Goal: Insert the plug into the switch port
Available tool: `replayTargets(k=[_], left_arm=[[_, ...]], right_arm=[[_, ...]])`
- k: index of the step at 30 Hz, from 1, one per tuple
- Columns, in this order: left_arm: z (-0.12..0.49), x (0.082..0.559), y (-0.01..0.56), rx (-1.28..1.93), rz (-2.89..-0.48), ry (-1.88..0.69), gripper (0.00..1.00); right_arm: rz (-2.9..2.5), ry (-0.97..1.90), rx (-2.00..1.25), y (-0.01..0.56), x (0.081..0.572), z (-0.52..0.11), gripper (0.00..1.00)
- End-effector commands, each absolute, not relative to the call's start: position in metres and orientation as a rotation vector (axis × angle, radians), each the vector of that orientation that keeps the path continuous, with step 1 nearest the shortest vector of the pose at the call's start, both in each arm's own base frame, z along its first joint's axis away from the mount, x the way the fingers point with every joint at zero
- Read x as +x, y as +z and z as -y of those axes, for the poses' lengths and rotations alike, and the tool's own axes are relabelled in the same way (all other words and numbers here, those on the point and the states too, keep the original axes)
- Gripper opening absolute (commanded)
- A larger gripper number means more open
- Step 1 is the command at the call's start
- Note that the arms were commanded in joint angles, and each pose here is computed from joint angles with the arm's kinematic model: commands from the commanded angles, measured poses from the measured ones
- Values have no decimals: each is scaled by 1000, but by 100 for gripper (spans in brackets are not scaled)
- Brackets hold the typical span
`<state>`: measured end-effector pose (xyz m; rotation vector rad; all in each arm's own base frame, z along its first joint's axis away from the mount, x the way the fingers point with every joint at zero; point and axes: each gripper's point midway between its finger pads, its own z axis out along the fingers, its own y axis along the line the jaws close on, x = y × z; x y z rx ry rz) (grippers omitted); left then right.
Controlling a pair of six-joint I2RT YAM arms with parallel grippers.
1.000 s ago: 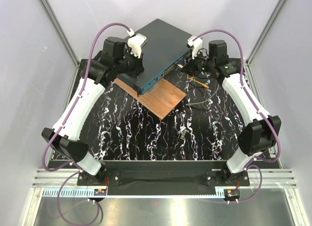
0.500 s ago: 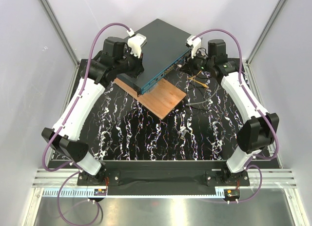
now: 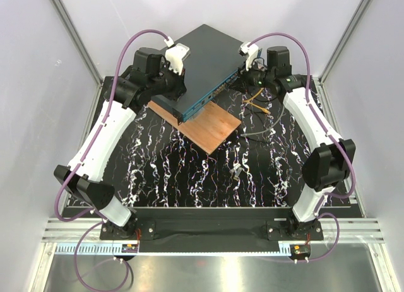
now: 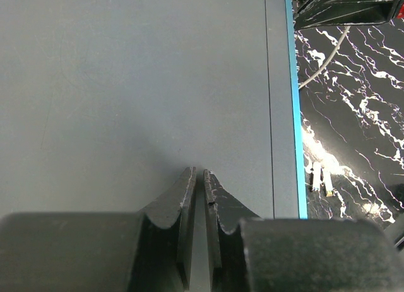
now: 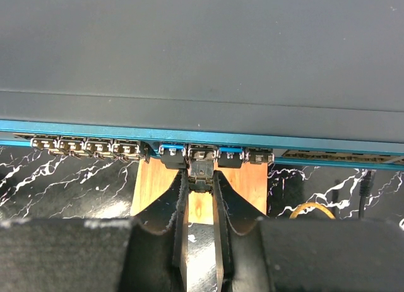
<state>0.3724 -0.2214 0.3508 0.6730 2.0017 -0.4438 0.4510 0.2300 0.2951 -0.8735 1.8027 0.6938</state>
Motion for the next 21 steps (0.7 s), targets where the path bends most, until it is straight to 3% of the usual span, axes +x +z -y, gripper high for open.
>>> replayTargets(k=[1,4,12,21], left_arm=[[222,377,361,664,-1961,-450,14],[223,377,360,666,-1964,-455,14],[223,377,360,663,-1966,-455,14],[223,377,361,662,-1965,-456,14]], right_arm=[[-1664,773,-936,334,443,-253,0],[-1671,759,-934,332,445,-252,5],[-1682,697,-946,330,440,-243,51],[-1723,635,-960,322,434,-230,67]])
